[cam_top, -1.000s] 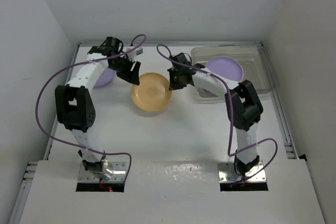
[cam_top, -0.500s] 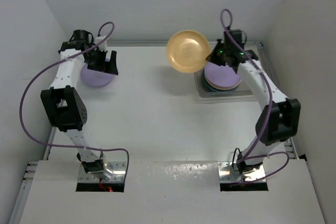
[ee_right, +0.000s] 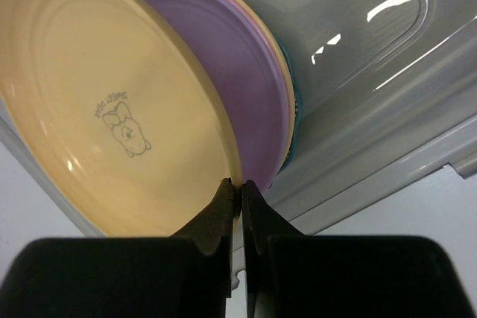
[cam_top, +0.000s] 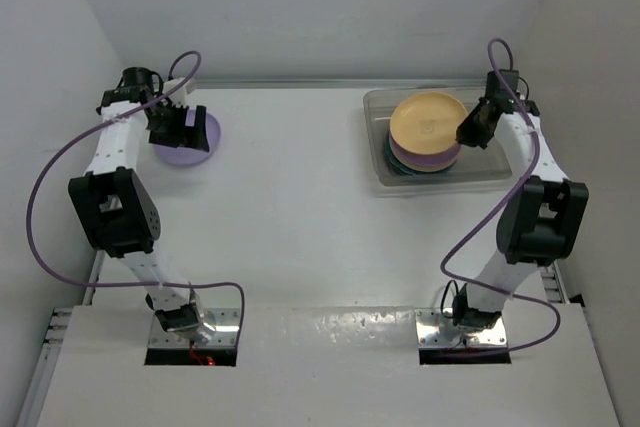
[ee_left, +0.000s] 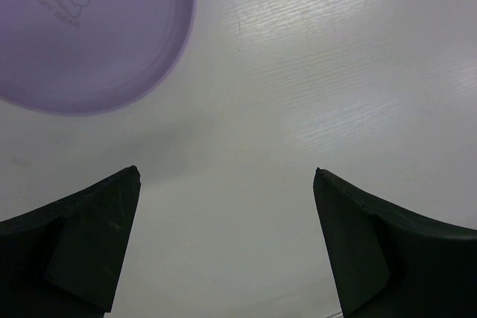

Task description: Place the plates into the plastic bin on the countertop

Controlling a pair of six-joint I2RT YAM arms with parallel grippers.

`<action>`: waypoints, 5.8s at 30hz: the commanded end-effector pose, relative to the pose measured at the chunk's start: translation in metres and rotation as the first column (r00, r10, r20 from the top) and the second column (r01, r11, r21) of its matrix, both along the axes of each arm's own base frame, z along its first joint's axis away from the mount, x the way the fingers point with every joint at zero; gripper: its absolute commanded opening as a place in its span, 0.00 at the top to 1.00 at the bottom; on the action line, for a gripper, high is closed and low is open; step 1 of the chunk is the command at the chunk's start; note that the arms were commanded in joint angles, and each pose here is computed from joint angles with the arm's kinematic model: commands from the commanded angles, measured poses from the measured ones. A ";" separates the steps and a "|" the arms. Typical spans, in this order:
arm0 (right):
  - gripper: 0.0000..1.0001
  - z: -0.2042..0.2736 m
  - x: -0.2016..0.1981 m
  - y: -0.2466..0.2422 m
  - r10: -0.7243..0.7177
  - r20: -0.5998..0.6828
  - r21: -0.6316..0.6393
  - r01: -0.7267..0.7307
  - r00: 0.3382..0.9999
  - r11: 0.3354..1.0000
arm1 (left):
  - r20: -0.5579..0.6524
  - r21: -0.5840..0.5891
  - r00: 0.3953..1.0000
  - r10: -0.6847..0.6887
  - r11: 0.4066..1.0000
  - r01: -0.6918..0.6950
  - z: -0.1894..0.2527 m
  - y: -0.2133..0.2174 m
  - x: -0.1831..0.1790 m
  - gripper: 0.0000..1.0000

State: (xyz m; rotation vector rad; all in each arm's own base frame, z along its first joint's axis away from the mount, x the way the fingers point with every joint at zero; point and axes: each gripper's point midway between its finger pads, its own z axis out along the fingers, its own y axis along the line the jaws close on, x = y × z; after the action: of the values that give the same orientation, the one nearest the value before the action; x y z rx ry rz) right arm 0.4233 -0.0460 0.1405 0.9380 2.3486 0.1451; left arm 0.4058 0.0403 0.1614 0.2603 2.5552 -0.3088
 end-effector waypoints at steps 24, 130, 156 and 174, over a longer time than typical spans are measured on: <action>0.37 0.026 -0.020 0.002 0.110 -0.014 -0.246 -0.110 0.994 0.963 | 0.071 0.050 0.809 0.583 0.808 -0.587 -0.026 0.155 0.061 0.00; 0.92 0.008 0.023 -0.011 0.081 0.106 -0.091 -0.071 0.991 0.993 | -0.048 -0.206 0.999 0.016 0.978 -0.026 -0.003 -0.009 -0.007 0.00; 0.00 0.014 -0.128 0.011 0.061 0.146 -0.141 -0.040 0.987 0.989 | -0.029 -0.108 0.999 0.025 0.994 -0.028 -0.006 0.008 -0.044 0.00; 0.00 -0.069 -0.233 0.065 0.099 0.140 0.083 -0.111 0.985 0.990 | -0.065 0.042 0.998 0.012 0.999 -0.009 -0.052 0.007 -0.118 0.00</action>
State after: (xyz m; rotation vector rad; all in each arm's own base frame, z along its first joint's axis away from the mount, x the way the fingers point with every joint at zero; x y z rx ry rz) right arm 0.1849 0.0117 0.0662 0.8374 2.2994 0.2874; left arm 0.2823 0.0382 0.0983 0.2131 2.6931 -0.3660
